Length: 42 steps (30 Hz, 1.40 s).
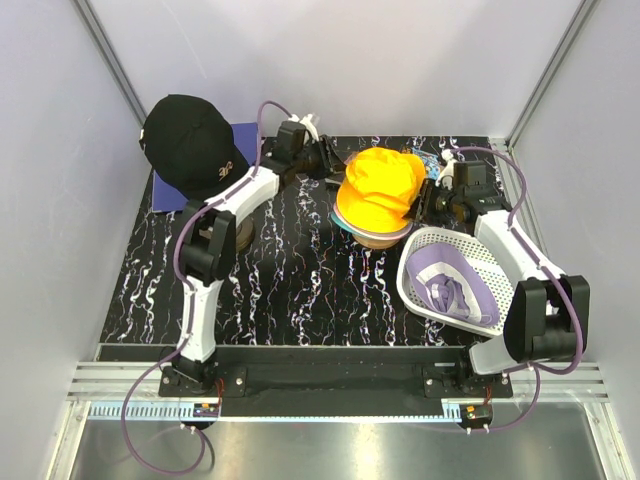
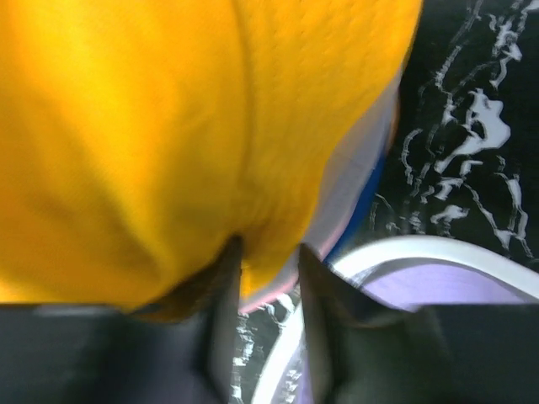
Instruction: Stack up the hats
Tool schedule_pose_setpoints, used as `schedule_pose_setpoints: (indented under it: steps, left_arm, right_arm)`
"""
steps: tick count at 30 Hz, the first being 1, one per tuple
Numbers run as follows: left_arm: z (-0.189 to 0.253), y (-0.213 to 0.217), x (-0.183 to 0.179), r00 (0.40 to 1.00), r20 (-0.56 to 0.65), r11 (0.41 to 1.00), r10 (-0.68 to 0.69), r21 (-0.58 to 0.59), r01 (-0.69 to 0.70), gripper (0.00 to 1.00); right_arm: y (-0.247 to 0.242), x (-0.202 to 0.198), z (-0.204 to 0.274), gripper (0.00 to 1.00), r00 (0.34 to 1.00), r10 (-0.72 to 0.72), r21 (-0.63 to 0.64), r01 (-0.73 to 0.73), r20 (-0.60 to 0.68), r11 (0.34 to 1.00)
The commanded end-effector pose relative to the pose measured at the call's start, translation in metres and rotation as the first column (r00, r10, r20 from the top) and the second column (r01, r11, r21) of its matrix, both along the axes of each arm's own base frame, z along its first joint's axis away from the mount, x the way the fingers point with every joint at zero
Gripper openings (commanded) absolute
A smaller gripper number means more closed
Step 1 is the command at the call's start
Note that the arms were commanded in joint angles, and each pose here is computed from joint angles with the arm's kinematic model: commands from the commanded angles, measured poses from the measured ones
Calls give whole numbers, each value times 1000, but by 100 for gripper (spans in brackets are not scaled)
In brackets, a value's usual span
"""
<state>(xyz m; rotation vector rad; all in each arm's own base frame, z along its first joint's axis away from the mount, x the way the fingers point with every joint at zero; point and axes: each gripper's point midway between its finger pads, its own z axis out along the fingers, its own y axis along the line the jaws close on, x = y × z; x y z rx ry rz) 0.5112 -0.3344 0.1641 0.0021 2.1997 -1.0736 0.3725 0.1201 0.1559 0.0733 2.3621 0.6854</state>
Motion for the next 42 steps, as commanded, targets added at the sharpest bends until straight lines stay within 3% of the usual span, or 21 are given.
schedule_pose_setpoints:
  steps: [1, 3, 7, 10, 19, 26, 31, 42]
  left_arm:
    - [45, 28, 20, 992, 91, 996, 86, -11, -85, 47]
    - [54, 33, 17, 990, 101, 996, 94, -15, -93, 57]
    - [89, 39, 6, 985, 142, 995, 98, -38, -94, 63]
    - [100, 42, -3, 985, 141, 994, 100, -51, -93, 67]
    - [111, 46, -52, 993, 114, 994, 39, -109, -26, 66]
    - [96, 41, -90, 999, 27, 977, -27, -211, 32, 66]
    - [80, 39, -106, 997, -72, 963, -40, -269, 20, 66]
    - [69, 27, -119, 988, -128, 916, -90, -401, 31, 71]
  right_arm:
    - [-10, -29, -9, 52, 999, -4, -62, 0, -49, 998]
    - [-22, -38, -5, 59, 999, -35, -87, 32, -32, 996]
    - [-69, -45, 8, 63, 984, -176, -31, 175, -21, 984]
    - [-81, -40, 26, 64, 983, -183, 1, 183, 32, 983]
    - [-83, 27, 76, 65, 960, -101, 177, 56, 260, 983]
    - [-75, 70, 93, 66, 941, -51, 345, -71, 333, 936]
    - [-71, 89, 85, 67, 941, -41, 421, -111, 335, 900]
    - [-58, 92, 68, 68, 947, 23, 451, -174, 321, 875]
